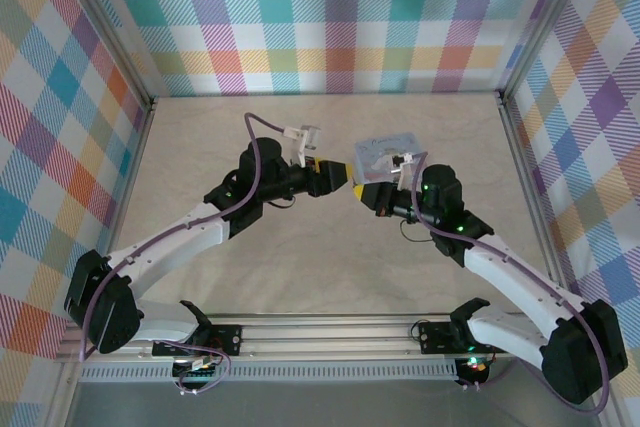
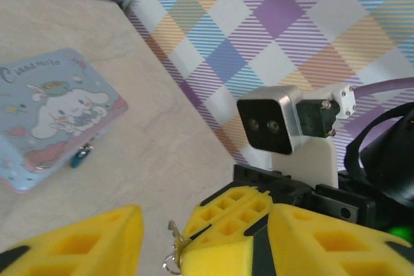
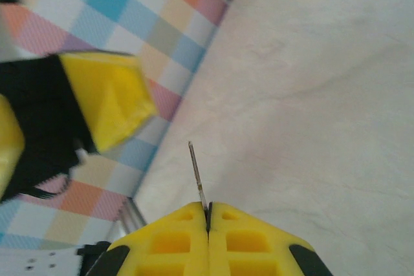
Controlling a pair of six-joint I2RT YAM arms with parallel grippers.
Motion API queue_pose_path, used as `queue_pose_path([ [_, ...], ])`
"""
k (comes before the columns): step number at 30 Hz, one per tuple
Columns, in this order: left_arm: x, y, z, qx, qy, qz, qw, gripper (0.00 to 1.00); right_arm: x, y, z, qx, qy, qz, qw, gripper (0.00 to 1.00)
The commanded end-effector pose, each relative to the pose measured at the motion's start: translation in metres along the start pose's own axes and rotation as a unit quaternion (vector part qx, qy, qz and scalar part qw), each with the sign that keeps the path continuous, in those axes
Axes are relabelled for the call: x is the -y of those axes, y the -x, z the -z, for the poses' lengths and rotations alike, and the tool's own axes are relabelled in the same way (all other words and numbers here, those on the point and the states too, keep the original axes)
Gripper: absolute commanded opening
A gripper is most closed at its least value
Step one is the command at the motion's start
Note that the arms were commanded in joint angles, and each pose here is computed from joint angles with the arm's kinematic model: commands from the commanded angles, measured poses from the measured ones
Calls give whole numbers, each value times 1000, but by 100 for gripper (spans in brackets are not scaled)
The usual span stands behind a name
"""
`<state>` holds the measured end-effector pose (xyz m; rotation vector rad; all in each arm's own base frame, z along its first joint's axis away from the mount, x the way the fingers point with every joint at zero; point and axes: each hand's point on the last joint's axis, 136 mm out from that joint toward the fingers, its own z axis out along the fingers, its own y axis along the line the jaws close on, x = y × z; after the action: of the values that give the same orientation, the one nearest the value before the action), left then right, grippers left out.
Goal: Unlock a padlock with a key
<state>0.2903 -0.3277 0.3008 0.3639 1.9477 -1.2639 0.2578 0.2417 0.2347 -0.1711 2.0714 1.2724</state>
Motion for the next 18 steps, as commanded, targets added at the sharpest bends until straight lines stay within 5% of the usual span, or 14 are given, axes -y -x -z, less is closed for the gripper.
queue_pose_path([
  [1, -18, 20, 7, 22, 57, 17, 998, 65, 33, -7, 18, -16, -120, 13, 993, 0],
  [9, -52, 9, -42, -27, 70, 40, 996, 74, 94, -13, 81, -4, -353, -15, 935, 0],
  [18, -51, -14, -123, -110, 48, 15, 993, 74, 110, -12, 134, 40, -453, -38, 890, 0],
])
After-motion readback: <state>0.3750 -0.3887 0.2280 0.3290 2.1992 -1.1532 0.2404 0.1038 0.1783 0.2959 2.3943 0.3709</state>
